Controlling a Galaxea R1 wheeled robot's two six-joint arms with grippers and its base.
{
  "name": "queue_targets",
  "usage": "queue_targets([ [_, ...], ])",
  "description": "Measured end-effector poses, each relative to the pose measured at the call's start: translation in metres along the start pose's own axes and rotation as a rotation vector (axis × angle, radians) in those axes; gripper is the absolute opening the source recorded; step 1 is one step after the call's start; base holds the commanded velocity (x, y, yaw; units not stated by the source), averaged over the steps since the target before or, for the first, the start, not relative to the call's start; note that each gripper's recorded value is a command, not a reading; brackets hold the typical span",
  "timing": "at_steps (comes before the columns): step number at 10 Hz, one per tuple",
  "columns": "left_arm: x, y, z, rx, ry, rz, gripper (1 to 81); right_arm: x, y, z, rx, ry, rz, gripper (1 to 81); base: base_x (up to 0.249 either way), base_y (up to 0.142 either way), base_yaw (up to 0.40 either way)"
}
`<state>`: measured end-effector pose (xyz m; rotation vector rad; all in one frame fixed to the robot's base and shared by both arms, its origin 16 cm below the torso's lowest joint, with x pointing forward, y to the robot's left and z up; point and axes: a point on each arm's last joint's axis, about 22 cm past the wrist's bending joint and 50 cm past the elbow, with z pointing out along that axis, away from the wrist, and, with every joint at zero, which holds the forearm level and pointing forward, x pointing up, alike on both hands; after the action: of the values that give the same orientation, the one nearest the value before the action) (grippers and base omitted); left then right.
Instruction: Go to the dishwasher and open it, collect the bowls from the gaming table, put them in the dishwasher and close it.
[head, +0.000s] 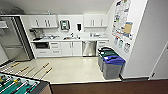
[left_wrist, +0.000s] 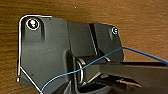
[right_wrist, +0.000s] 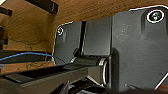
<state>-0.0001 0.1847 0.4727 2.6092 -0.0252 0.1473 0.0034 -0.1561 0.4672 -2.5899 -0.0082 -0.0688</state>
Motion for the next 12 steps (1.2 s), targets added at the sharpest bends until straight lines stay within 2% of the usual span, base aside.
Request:
queue_targets([
  [12, 0.001, -0.0031, -0.0012, 0.005, 0.001, 0.001, 81.1, 0.0046, -0.0027, 0.0013, 0.004, 0.006, -0.003, 81.1, 0.185, 0.0, 0.0],
])
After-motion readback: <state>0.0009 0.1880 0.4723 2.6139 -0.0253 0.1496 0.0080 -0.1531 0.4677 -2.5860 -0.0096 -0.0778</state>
